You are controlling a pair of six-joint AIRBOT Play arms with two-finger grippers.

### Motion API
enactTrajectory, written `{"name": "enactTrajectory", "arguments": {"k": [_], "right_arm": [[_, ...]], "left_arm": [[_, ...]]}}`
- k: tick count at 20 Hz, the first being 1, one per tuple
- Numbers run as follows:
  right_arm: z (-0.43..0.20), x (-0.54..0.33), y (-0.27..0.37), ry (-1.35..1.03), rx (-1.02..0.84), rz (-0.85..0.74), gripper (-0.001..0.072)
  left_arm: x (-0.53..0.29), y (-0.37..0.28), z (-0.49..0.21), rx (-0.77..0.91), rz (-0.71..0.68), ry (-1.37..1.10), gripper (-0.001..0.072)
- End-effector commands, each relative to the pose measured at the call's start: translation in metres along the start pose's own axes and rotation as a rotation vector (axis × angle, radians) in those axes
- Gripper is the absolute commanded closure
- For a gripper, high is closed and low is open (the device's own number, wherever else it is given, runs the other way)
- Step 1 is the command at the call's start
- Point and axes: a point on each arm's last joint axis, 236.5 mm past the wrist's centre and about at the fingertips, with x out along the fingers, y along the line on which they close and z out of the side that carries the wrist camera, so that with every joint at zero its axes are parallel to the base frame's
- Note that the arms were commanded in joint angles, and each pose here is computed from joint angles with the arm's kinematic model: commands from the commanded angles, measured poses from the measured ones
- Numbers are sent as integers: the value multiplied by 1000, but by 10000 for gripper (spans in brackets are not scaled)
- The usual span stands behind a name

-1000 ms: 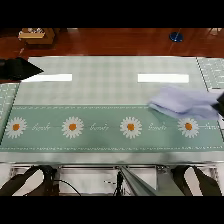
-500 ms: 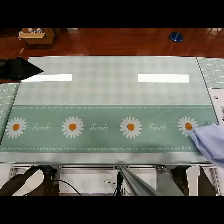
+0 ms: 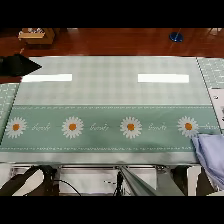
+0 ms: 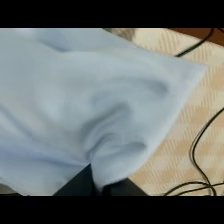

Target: Fold the shirts.

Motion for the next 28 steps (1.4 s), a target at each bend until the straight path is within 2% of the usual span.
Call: {"name": "enactTrajectory", "arguments": {"k": [1,6,7,9,10,12,14,16,18,19,21,23,26,28], "right_arm": [[-7,22,-21,27,-46,-137,692],[-4,33,-29,12,-104,-204,691],[-3,36,-28,8,-134,-203,630],[1,36,-27,-4,-183,-202,156],[5,36,-27,-18,-184,-203,117],[11,35,-26,-46,-173,-200,118],[37,24,-9,-160,-96,-115,119],[90,-18,44,-391,-109,105,120],[146,-103,113,-660,-156,379,136],[157,-143,151,-715,-203,504,138],[140,-187,233,-642,-398,665,138],[90,-203,308,-500,-644,732,138],[7,-198,381,-337,-962,710,138],[-38,-185,403,-264,-1123,653,138]], "left_arm": [[0,3,6,1,14,-27,310],[-1,10,20,1,42,-83,311],[-1,11,21,0,45,-88,310],[-1,11,21,0,45,-89,311],[-1,11,21,-3,45,-89,311],[-1,11,21,-3,45,-89,310],[-1,11,21,-2,45,-90,309],[0,12,22,-4,48,-93,306],[5,17,21,19,53,-83,305],[13,23,18,40,70,-59,305],[37,32,4,75,105,23,305],[68,36,-21,48,147,150,305],[105,49,-61,67,297,333,305],[122,46,-76,111,344,399,305]]}}
